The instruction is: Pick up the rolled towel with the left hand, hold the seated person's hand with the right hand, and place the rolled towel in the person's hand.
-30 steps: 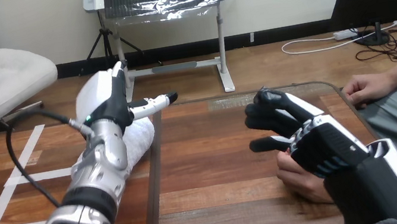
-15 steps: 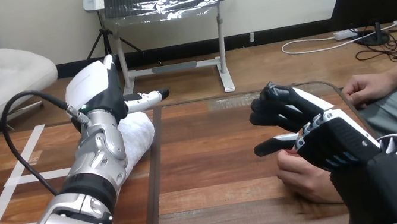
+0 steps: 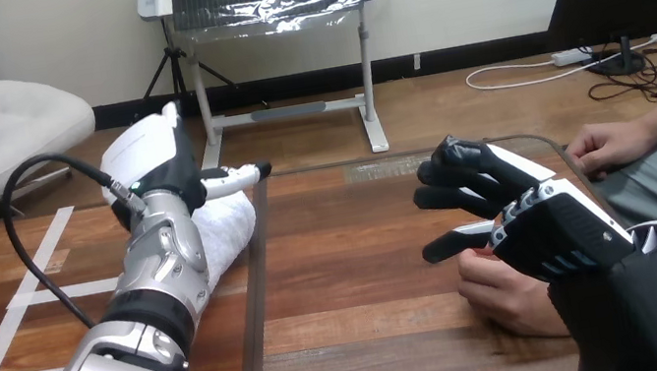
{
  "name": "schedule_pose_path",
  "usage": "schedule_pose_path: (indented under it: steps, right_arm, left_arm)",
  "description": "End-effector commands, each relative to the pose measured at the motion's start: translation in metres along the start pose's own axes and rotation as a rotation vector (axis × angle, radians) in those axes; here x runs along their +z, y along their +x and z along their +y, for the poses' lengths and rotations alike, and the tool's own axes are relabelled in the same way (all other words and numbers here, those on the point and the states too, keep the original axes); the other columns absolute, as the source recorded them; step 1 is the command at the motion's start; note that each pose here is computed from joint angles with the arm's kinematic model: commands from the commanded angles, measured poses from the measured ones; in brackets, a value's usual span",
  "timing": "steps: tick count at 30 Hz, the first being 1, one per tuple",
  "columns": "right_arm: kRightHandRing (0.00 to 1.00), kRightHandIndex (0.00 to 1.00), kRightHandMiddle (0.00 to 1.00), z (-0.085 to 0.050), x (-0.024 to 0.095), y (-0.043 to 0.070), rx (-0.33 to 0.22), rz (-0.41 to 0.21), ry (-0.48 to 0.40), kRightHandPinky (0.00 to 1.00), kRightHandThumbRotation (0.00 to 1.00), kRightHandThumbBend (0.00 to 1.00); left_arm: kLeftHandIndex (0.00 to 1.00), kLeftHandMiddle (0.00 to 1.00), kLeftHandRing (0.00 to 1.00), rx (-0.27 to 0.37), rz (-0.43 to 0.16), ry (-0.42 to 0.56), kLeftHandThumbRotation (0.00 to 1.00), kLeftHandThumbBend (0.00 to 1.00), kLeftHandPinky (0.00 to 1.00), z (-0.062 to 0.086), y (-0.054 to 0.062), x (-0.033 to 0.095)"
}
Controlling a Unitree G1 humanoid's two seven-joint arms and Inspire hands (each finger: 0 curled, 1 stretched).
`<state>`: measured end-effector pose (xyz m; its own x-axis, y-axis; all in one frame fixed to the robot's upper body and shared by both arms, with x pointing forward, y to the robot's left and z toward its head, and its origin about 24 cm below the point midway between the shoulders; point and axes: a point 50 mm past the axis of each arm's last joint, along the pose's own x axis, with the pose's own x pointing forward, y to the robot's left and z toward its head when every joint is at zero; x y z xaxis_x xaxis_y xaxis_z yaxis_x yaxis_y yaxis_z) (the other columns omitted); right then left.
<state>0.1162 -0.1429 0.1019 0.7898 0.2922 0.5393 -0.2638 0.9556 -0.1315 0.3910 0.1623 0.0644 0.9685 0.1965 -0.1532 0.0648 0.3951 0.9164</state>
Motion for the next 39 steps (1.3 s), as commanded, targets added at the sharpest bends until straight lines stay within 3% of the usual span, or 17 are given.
schedule_pose_path:
  steps: [1, 18, 26, 33, 39]
  right_arm:
    - [0.80, 0.85, 0.83, -0.001, 0.002, 0.007, -0.013, -0.068, 0.005, 0.62, 1.00, 0.98]
    - [0.81, 0.85, 0.84, -0.001, 0.003, 0.008, -0.005, -0.073, 0.009, 0.63, 1.00, 0.96]
    - [0.81, 0.85, 0.84, -0.001, 0.003, 0.008, 0.001, -0.070, 0.023, 0.63, 1.00, 0.96]
    - [0.83, 0.85, 0.84, -0.002, 0.004, 0.007, 0.013, -0.071, 0.040, 0.64, 1.00, 0.97]
    - [0.85, 0.86, 0.85, -0.003, 0.006, 0.006, 0.033, -0.064, 0.057, 0.70, 1.00, 0.98]
  left_arm:
    - [1.00, 1.00, 1.00, 0.071, -0.039, 0.044, 0.62, 0.89, 1.00, 0.025, 0.007, 0.015]
    - [1.00, 1.00, 1.00, 0.037, -0.003, 0.039, 0.62, 0.91, 1.00, 0.021, 0.006, 0.013]
    - [1.00, 1.00, 1.00, 0.023, 0.014, 0.002, 0.57, 0.91, 1.00, 0.019, 0.006, 0.011]
    - [1.00, 1.00, 1.00, -0.002, 0.036, 0.030, 0.55, 0.90, 1.00, 0.016, 0.005, 0.008]
    - [1.00, 1.00, 1.00, -0.012, 0.052, 0.034, 0.55, 0.91, 1.00, 0.012, 0.004, 0.006]
